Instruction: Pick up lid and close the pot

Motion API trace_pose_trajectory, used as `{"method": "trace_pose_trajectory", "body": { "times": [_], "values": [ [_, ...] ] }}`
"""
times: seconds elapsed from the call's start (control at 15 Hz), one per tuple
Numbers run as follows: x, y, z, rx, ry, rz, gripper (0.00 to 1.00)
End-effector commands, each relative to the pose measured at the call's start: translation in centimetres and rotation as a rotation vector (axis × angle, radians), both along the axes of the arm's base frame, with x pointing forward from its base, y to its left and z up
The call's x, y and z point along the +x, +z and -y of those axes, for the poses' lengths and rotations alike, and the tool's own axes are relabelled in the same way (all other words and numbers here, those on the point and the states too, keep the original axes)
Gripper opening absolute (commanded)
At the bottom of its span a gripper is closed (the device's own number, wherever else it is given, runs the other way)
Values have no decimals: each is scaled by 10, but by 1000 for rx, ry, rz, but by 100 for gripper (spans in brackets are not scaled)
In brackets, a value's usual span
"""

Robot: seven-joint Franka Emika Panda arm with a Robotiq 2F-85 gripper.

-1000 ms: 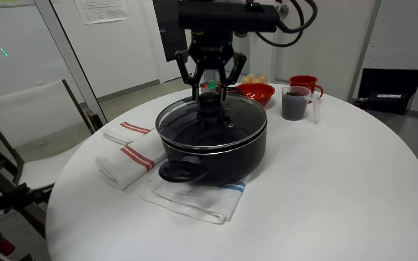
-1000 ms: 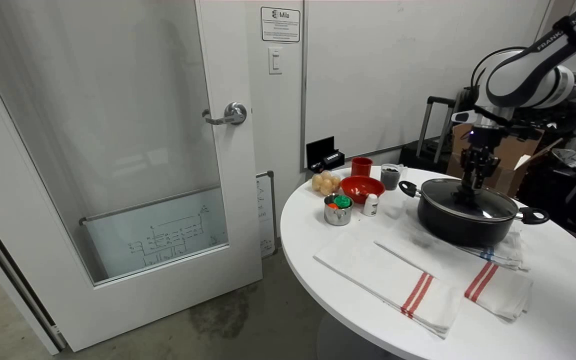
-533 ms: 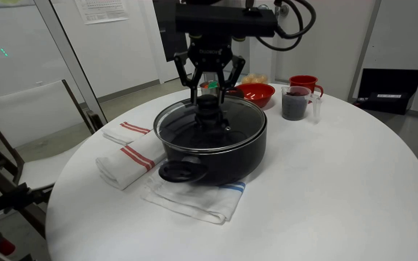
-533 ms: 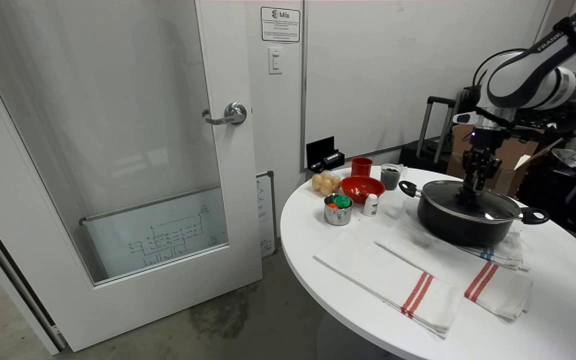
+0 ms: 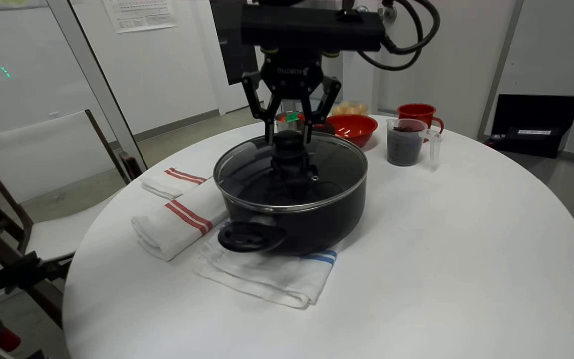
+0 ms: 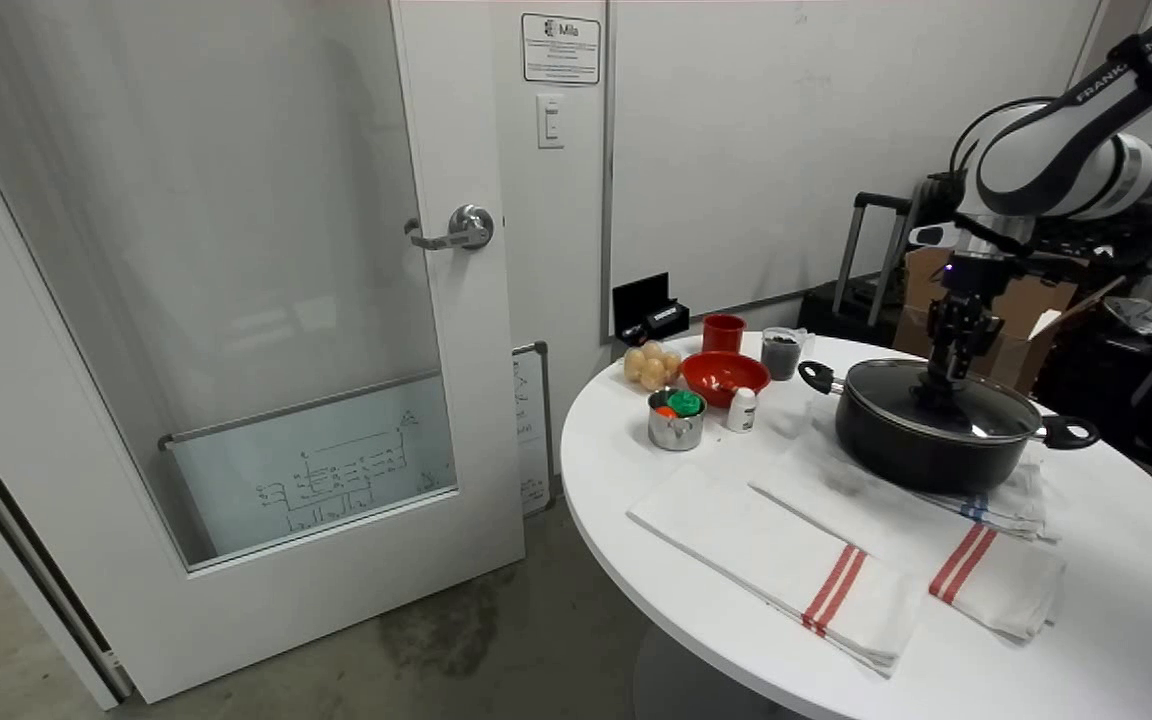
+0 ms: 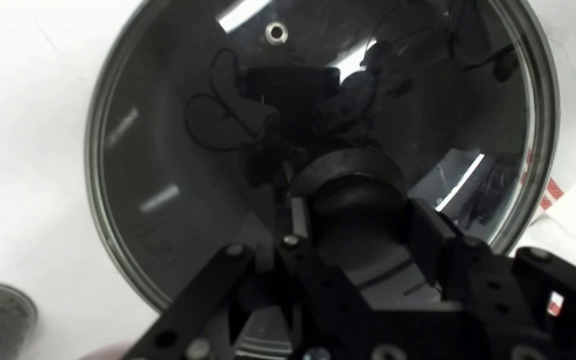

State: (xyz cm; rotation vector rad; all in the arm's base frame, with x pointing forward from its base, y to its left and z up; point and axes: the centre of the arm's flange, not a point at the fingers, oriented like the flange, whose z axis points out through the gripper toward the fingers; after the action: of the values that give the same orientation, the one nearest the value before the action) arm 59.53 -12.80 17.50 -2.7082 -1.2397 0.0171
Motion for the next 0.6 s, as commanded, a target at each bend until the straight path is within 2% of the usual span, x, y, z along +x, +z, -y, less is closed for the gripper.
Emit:
{"method": "trace_pose_trajectory", "body": {
  "times": [0.0, 0.53],
  "values": [
    [-1, 8, 4, 5, -31, 14, 25],
    [8, 6, 4, 6, -27, 2, 25]
  ]
}}
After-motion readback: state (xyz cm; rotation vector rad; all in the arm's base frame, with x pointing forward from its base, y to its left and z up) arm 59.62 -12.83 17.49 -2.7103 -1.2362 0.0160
